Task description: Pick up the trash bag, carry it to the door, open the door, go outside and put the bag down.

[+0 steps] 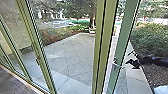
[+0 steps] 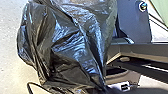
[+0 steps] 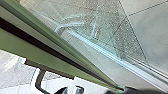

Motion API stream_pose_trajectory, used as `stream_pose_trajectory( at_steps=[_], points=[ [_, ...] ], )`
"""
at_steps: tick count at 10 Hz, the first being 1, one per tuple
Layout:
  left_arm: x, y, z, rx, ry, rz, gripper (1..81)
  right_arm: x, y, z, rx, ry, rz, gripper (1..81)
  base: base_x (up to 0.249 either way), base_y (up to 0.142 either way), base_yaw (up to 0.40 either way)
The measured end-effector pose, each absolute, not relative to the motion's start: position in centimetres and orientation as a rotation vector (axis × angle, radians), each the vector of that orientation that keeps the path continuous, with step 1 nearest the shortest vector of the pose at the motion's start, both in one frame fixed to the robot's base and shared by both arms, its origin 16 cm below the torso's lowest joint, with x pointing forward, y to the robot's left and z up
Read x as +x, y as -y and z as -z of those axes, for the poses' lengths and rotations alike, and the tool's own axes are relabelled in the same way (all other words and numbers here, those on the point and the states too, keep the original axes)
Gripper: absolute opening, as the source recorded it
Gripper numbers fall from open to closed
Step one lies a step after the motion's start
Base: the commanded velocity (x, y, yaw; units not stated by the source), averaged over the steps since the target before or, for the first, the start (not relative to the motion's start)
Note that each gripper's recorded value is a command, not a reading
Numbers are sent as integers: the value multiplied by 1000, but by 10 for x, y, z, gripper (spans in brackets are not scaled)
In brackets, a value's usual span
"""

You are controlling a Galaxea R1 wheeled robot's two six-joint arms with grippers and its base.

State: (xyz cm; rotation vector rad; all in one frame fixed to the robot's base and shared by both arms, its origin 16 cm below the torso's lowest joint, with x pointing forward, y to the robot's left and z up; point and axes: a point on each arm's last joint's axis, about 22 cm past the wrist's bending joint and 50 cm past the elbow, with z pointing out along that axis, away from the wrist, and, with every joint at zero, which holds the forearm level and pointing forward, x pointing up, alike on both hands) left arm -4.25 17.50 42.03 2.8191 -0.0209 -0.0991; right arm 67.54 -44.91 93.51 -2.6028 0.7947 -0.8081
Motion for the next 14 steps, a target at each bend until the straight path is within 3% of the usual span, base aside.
stream_pose_trajectory(
  at_steps=[8,14],
  points=[
    [-43,-175,-420,2819,20,99,10,688,499,-979,-2769,-663,1036,811,0,0,0],
    [-43,-172,-421,2815,19,99,10,678,529,-982,-2871,-574,1103,811,0,0,0]
  ],
)
